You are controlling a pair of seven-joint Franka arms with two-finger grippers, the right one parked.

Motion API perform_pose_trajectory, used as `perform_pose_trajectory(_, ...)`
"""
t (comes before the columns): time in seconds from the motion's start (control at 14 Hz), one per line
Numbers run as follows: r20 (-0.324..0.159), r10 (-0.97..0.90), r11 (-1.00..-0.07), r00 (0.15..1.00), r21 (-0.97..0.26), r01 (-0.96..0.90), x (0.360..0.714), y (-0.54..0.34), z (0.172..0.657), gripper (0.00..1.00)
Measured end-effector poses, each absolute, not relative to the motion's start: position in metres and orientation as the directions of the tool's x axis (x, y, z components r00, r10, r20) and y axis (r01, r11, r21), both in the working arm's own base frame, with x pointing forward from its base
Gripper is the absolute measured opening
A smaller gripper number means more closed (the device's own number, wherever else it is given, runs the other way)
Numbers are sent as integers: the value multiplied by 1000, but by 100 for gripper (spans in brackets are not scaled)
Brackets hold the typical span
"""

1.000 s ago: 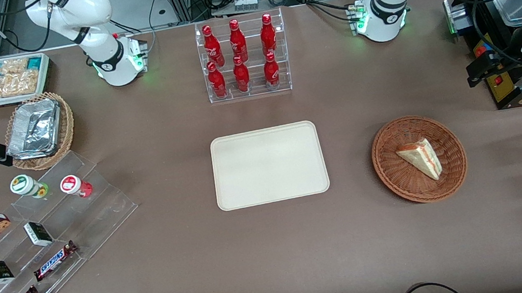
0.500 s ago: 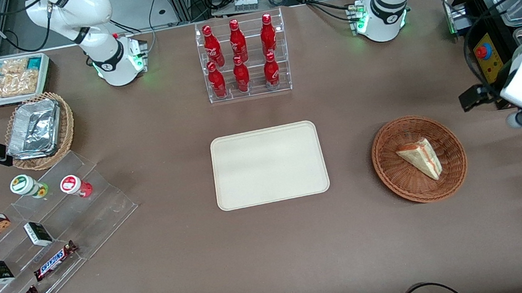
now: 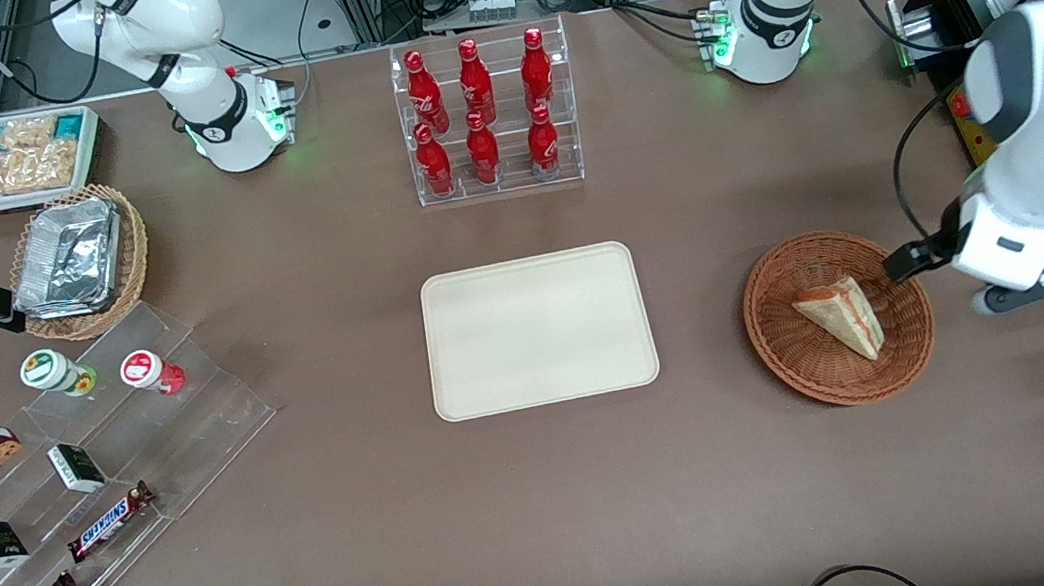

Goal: Place sandwich from basket to tray
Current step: 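Move the left gripper down over the wrapped sandwich in the wicker basket, then close the left gripper on the sandwich wedge's crust edge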

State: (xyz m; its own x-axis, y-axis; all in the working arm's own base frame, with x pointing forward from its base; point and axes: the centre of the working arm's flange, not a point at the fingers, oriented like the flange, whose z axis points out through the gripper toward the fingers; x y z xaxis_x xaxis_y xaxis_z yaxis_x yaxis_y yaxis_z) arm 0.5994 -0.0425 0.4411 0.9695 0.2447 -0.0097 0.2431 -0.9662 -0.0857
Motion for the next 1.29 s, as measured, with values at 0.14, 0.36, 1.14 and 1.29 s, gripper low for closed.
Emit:
perform_pose_trajectory(0.14,27,315,-946,949,-68,316,594,-44,409,100)
perform_pose_trajectory(0.36,87,413,-909,906,-25,417,585,-43,372,100)
perform_pose_trajectory(1.14,61,527,-850,848,36,525,559,-31,305,100)
perform_pose_trajectory(1.29,51,533,-846,845,42,531,558,-33,295,100)
